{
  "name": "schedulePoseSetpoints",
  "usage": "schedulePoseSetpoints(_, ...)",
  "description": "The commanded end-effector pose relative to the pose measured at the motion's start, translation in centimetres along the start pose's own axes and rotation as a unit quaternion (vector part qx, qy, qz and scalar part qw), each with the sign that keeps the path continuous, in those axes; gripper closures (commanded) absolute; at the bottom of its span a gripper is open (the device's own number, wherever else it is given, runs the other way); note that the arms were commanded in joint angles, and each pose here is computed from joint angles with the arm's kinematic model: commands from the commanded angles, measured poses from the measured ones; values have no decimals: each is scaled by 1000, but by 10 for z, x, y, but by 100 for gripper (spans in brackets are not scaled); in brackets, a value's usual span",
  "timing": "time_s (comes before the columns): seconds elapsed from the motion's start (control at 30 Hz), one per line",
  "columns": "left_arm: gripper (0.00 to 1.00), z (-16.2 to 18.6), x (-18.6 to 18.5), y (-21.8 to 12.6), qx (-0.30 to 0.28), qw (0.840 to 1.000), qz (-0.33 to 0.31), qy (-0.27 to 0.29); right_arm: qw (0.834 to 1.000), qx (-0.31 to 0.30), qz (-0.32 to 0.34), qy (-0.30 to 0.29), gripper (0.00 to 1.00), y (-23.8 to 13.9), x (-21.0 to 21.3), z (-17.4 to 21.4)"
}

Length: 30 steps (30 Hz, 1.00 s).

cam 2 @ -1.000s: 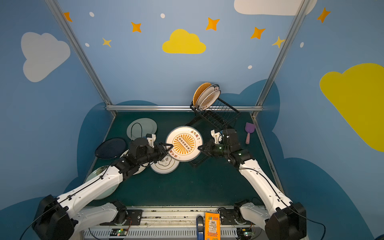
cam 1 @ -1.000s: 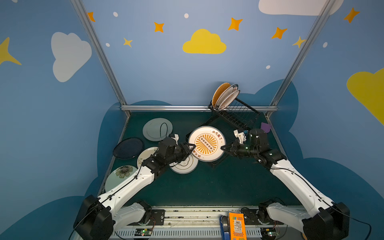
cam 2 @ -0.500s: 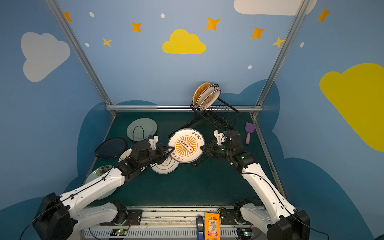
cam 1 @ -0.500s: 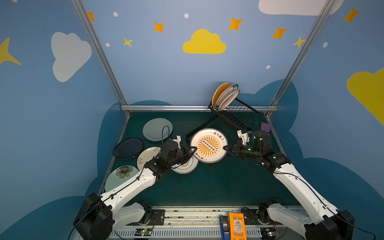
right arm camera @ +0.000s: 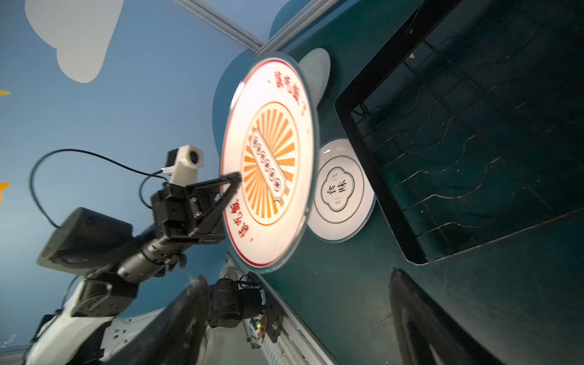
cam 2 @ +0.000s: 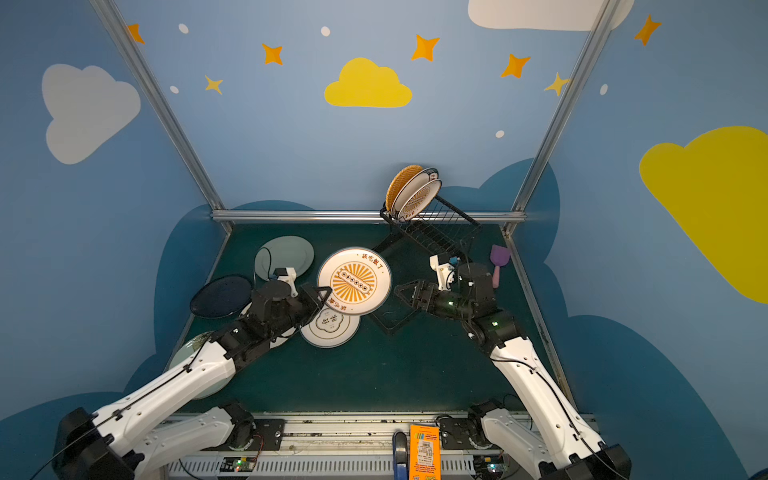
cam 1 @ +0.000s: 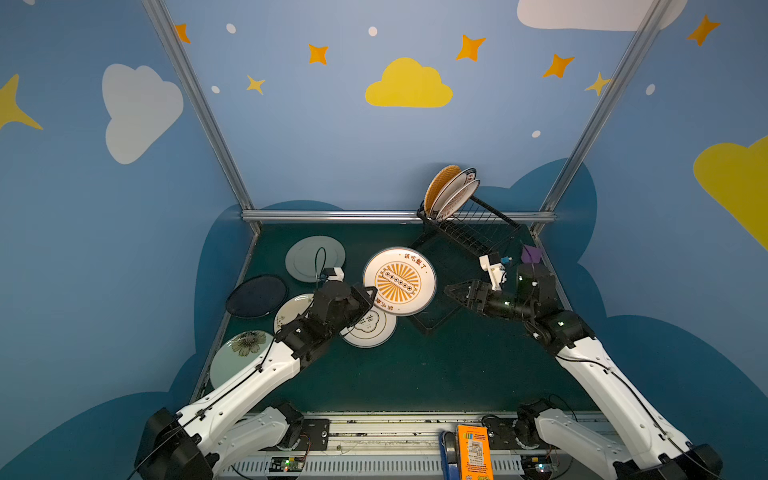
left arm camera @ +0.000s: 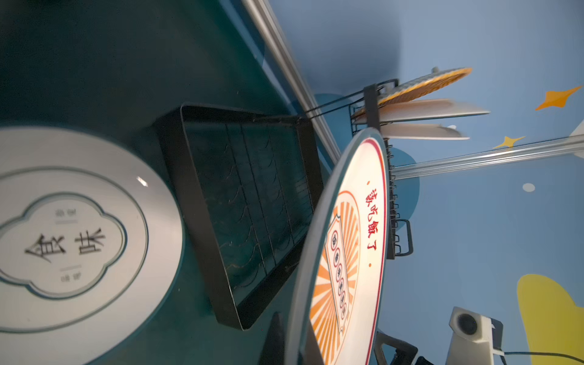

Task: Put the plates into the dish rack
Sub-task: 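Grasp the sunburst plate rim with left gripper while right gripper releases, then carry the sunburst plate with left gripper to the rack's far end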

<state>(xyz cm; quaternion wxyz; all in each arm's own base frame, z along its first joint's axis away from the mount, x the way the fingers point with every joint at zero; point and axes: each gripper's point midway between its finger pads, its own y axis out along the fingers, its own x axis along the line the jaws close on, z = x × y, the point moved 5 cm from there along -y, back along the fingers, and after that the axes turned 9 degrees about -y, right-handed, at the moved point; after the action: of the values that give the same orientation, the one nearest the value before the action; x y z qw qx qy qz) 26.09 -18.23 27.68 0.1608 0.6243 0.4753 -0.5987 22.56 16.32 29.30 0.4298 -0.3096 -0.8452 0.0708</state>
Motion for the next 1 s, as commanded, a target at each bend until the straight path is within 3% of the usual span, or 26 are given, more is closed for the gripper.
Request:
schedulePoseSetpoints(0.0, 96, -29, -53, -18, -77, 990, 30, 110, 999, 3, 33, -30, 12, -9, -9, 5)
schedulePoseSetpoints(0.2, 96, -49, -142, -16, -126, 953, 56, 271, 999, 20, 47, -16, 11, -9, -33, 29)
schedulePoseSetpoints(0.4, 96, -44, -214, 3, -171, 888, 69, 421, 999, 29, 35, 1, 11, -4, -42, 45)
schedulePoseSetpoints(0.47, 96, -38, -231, 9, -194, 858, 72, 470, 999, 31, 27, 9, 11, -1, -45, 50)
schedulePoseSetpoints(0.57, 96, -29, -250, 22, -218, 826, 70, 515, 999, 35, 12, 14, 11, 1, -44, 52)
schedulePoseSetpoints(0.97, 96, 8, -289, 78, -286, 728, 65, 620, 996, 84, -17, 37, 11, 26, -49, 72)
